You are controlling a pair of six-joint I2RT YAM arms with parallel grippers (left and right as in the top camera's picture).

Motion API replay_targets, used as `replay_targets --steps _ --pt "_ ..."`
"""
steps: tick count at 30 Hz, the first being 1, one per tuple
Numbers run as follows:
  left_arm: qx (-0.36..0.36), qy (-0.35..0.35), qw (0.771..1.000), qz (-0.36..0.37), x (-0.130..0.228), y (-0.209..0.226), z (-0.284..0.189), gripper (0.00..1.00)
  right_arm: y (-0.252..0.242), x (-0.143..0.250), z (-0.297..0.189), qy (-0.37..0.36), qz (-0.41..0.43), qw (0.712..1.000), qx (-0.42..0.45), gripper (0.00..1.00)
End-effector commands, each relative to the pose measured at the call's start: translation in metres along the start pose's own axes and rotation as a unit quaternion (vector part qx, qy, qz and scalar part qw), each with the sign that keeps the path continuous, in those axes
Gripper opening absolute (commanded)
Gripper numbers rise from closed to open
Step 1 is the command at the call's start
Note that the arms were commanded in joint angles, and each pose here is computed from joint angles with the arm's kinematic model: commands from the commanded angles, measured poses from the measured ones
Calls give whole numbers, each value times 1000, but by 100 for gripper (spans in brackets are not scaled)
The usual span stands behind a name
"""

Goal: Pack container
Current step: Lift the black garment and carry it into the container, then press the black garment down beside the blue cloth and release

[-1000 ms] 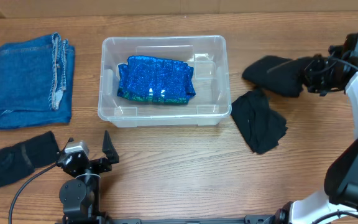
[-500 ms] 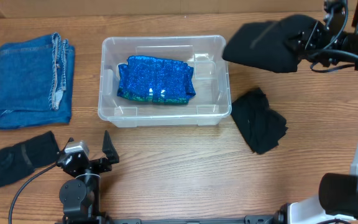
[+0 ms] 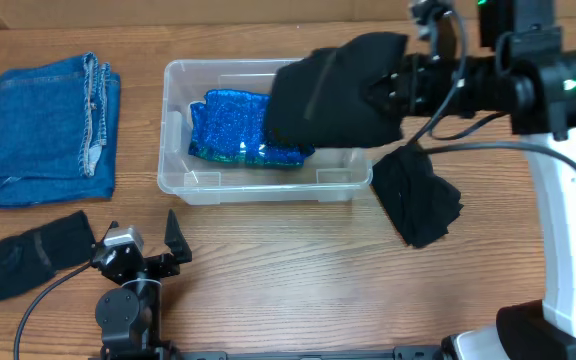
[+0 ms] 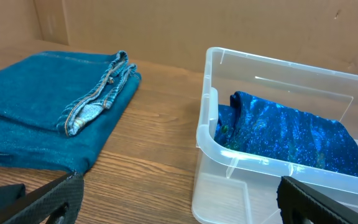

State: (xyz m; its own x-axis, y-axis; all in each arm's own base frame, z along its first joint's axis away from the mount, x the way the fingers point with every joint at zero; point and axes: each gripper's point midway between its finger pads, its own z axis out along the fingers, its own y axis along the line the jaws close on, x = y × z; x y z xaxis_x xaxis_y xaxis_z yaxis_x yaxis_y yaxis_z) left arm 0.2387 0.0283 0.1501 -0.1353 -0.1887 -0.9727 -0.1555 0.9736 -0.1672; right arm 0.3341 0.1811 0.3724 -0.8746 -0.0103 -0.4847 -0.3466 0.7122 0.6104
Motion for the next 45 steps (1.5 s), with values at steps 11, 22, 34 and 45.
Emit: replay_targets --steps 11,22,34,45 --pt "-10 -7 1000 8 -2 4 -1 100 16 56 95 82 -22 996 -14 4" --pt "-10 -7 1000 8 -2 4 -1 100 17 69 151 82 -51 994 -40 4" --pt "-10 -7 1000 8 -2 4 -1 100 27 65 210 80 -44 994 -66 4" --pt "-10 -7 1000 8 -2 4 -1 100 7 46 203 56 -50 996 -52 4"
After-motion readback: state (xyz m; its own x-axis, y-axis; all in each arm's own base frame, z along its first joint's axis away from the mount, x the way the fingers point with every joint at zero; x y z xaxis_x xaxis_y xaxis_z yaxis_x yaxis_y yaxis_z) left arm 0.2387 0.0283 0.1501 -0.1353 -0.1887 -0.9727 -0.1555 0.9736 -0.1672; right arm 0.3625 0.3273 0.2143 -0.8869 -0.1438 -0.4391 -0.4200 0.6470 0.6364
